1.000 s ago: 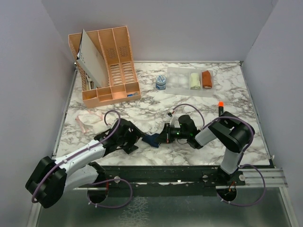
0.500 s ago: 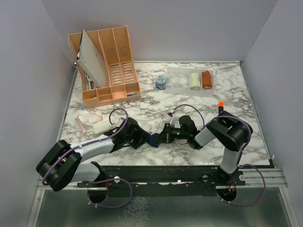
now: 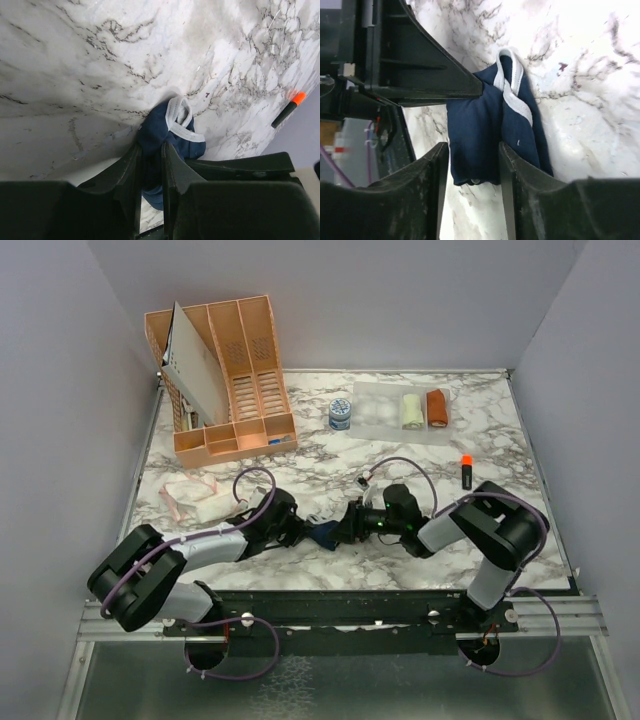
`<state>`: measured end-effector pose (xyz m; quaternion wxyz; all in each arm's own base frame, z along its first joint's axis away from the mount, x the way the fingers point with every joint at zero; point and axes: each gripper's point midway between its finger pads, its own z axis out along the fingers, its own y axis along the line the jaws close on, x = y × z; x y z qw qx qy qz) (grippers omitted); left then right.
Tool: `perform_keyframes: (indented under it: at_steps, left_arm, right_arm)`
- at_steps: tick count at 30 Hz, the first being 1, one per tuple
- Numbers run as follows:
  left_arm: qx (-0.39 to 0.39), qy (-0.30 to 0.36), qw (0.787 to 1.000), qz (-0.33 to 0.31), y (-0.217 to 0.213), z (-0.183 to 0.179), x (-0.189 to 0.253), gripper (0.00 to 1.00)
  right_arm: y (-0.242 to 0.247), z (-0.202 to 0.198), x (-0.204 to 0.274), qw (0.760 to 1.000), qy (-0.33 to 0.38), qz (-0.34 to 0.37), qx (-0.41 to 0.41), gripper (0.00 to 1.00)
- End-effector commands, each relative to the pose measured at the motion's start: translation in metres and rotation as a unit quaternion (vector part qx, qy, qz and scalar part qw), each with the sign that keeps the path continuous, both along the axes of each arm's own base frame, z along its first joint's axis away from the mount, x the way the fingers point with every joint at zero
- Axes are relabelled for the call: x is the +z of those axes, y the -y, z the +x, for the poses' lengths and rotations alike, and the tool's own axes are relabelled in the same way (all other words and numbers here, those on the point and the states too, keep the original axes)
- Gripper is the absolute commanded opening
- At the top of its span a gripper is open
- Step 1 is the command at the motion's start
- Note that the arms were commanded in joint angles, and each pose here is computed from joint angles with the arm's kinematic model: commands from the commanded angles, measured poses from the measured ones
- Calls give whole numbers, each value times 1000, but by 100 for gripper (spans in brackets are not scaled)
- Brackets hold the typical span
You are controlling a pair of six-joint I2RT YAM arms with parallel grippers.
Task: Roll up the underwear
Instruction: Roll the underwear to the center of the board.
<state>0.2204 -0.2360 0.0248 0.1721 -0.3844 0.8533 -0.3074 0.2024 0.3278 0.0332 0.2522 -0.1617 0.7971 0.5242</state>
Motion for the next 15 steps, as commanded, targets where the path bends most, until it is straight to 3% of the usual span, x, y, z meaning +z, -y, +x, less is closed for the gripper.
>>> perform_keyframes:
  at_steps: [1,5,9,11,15]
  left_arm:
    - [1,-18,998,65,-19,-7,-22,19]
    - [9,-22,997,73,-22,-7,-18,20]
    - [16,-28,997,71,-22,-7,-15,20]
    - [20,-32,997,72,-23,-7,-15,20]
    - [25,-44,996,70,-23,-10,-18,20]
  right_arm:
    - [23,10,2,988,141,-64,6,57]
    - [36,21,33,939,328,-104,-16,67]
    - [18,4,42,849,497,-177,34,64]
    - [9,1,39,814,543,-200,50,63]
    - [-10,-6,33,766,600,-215,83,61]
